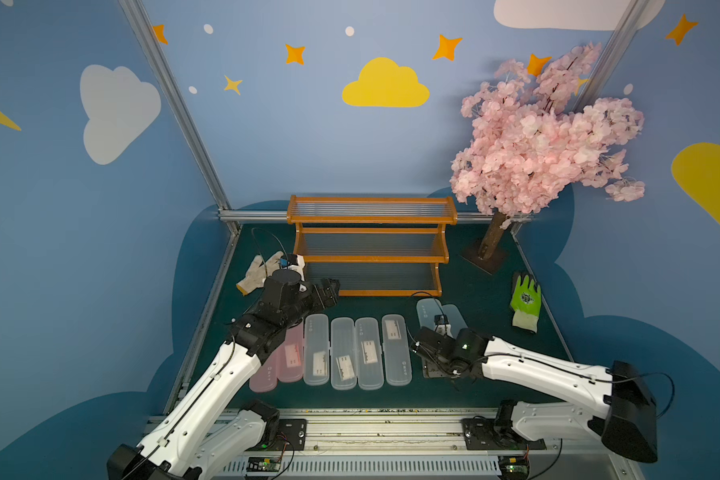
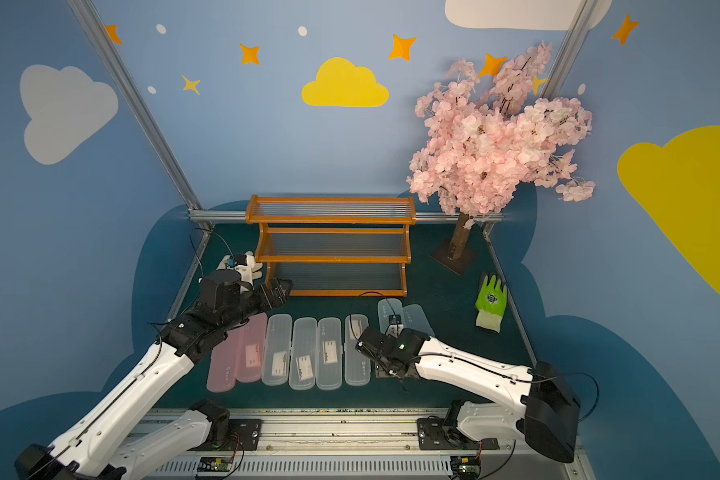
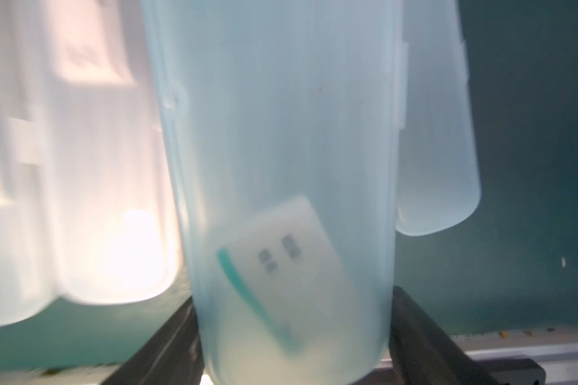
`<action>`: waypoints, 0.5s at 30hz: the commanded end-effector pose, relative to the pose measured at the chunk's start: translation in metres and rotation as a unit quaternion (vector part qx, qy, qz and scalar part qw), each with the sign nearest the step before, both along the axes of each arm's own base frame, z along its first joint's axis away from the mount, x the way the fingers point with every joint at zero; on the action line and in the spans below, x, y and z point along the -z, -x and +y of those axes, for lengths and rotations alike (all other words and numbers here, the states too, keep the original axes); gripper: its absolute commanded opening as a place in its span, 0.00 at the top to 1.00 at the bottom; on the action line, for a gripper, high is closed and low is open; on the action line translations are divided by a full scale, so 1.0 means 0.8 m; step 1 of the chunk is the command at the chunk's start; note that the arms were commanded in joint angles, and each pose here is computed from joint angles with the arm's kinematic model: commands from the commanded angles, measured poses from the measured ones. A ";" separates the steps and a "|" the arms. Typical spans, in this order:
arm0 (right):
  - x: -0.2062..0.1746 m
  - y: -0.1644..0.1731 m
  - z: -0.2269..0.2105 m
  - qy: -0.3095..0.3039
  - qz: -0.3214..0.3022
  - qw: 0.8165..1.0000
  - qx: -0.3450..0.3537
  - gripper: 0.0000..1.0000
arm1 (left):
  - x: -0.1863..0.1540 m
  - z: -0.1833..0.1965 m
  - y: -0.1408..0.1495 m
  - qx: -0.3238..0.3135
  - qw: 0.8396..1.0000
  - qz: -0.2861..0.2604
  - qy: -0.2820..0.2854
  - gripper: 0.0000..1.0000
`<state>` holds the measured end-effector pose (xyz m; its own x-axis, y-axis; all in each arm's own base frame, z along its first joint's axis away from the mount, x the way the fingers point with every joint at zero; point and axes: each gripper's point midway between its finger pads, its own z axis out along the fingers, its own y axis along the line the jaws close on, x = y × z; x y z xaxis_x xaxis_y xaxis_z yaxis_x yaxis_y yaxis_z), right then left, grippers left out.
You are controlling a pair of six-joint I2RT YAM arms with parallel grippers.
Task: Place the pencil cases on the shelf according to color
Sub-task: Pick up the pencil case from the center of the board.
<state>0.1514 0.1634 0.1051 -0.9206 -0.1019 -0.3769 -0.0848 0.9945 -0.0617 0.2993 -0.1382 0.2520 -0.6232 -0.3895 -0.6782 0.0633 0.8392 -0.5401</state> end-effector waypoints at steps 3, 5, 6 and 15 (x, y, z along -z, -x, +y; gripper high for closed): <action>-0.073 -0.021 -0.011 -0.022 -0.088 0.996 -0.012 0.47 | -0.032 -0.010 -0.010 0.016 1.000 -0.021 -0.002 0.00; -0.101 -0.033 -0.004 -0.040 -0.131 0.990 -0.043 0.47 | -0.044 -0.012 -0.015 0.018 0.999 -0.029 -0.003 0.00; -0.118 -0.039 -0.002 -0.053 -0.150 0.986 -0.048 0.47 | -0.049 -0.015 -0.019 0.021 0.999 -0.033 -0.004 0.00; -0.220 -0.106 0.011 -0.101 -0.208 0.971 -0.069 0.46 | -0.081 -0.029 -0.051 0.025 0.998 -0.057 -0.006 0.00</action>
<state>0.2179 0.1606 0.2598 -0.7111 -0.0450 -0.7017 -0.1568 0.9830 0.0958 0.3331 -0.1559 0.3062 -0.5764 -0.3678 -0.7297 0.1341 0.8383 -0.5285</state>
